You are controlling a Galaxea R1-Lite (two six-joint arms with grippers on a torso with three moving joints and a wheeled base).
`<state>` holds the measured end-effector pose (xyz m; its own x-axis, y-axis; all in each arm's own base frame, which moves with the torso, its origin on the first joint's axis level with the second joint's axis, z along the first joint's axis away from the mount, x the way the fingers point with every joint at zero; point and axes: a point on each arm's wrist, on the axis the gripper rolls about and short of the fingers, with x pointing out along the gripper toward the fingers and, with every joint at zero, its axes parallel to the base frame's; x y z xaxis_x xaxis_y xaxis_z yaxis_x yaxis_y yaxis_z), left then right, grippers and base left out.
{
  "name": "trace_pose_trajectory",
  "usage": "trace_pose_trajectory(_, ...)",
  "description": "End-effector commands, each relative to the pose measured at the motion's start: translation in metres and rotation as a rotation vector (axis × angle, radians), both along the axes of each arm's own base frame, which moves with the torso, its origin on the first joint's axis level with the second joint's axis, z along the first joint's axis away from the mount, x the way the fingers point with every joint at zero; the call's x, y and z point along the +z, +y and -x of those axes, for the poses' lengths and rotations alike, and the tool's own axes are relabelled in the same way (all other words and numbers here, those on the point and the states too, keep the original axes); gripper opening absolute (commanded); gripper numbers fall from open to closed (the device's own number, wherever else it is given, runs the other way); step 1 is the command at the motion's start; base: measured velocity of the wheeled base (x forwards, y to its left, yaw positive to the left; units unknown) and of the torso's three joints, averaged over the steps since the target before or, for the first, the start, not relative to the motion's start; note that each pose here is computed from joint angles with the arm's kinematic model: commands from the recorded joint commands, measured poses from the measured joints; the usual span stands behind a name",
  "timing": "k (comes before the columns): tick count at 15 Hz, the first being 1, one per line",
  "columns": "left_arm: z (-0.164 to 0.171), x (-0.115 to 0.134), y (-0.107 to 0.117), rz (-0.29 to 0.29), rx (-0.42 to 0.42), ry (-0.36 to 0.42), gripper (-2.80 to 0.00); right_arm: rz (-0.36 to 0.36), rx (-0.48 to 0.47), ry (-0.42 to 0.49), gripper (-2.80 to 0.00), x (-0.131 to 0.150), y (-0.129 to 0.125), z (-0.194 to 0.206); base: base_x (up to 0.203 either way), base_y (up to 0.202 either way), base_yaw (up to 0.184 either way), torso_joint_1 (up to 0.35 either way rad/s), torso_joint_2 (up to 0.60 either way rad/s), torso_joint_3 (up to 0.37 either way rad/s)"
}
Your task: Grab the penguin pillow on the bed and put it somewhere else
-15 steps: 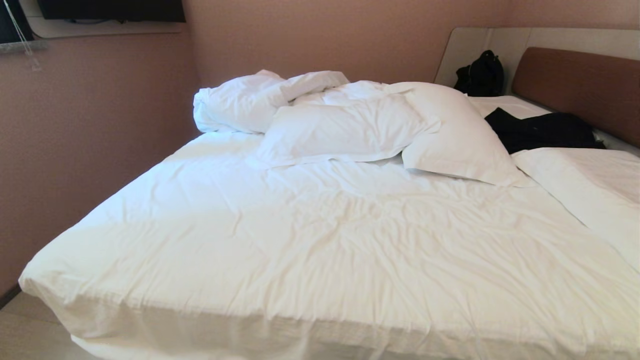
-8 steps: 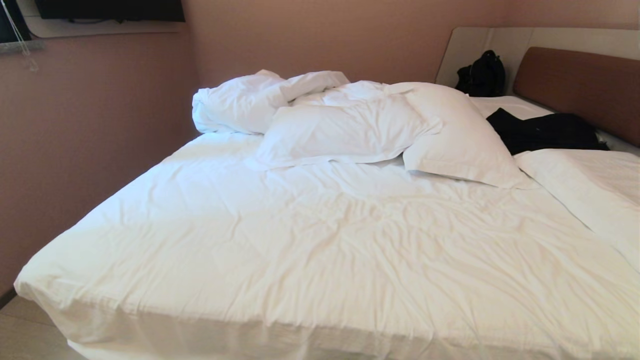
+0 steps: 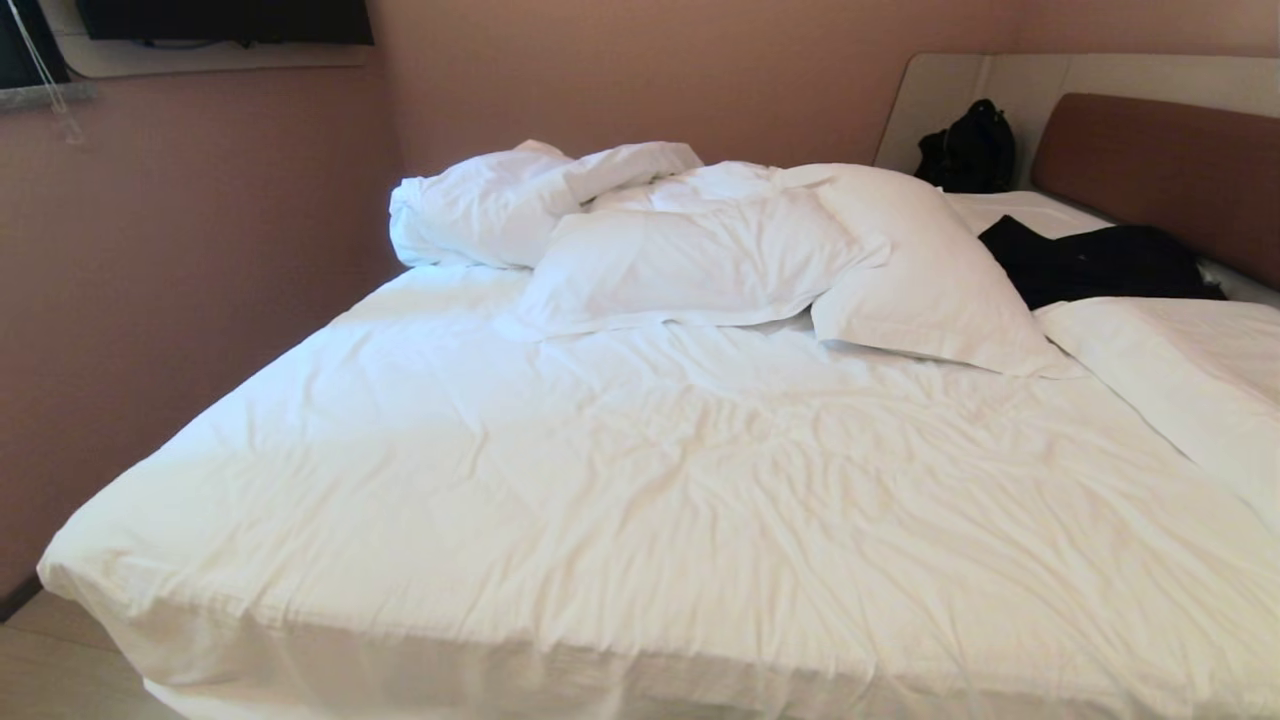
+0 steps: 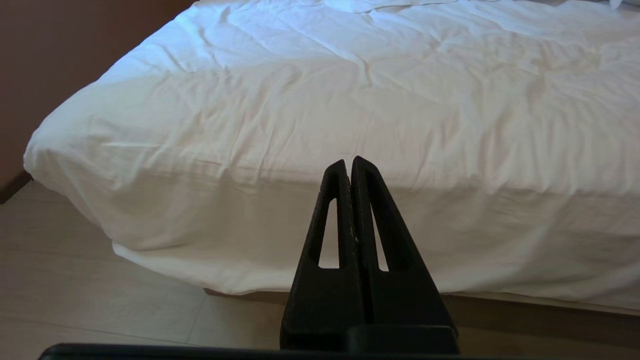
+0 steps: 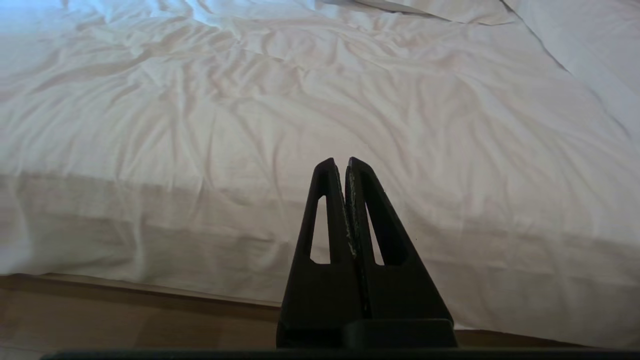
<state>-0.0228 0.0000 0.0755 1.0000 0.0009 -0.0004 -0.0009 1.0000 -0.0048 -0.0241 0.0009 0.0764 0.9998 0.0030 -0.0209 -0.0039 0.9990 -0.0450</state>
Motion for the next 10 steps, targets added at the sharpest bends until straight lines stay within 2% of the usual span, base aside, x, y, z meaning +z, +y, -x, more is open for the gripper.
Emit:
trace_pose_trajectory(1,-0.0001,-0.0004,0.0000,0.001,0.001,0.001,-2.80,0.001,0.000,0.001,-2.80,0.0000,0.0001,-0.0001,-0.001,0.133,0.004,0.002,0.00,0.002)
trace_pose_trajectory(10,-0.0001,-0.0004,0.0000,0.000,0.001,0.001,-2.80,0.001,0.001,-0.001,-2.80,0.0001,0.0000,-0.0001,0.000,0.195,-0.001,0.002,0.00,0.002)
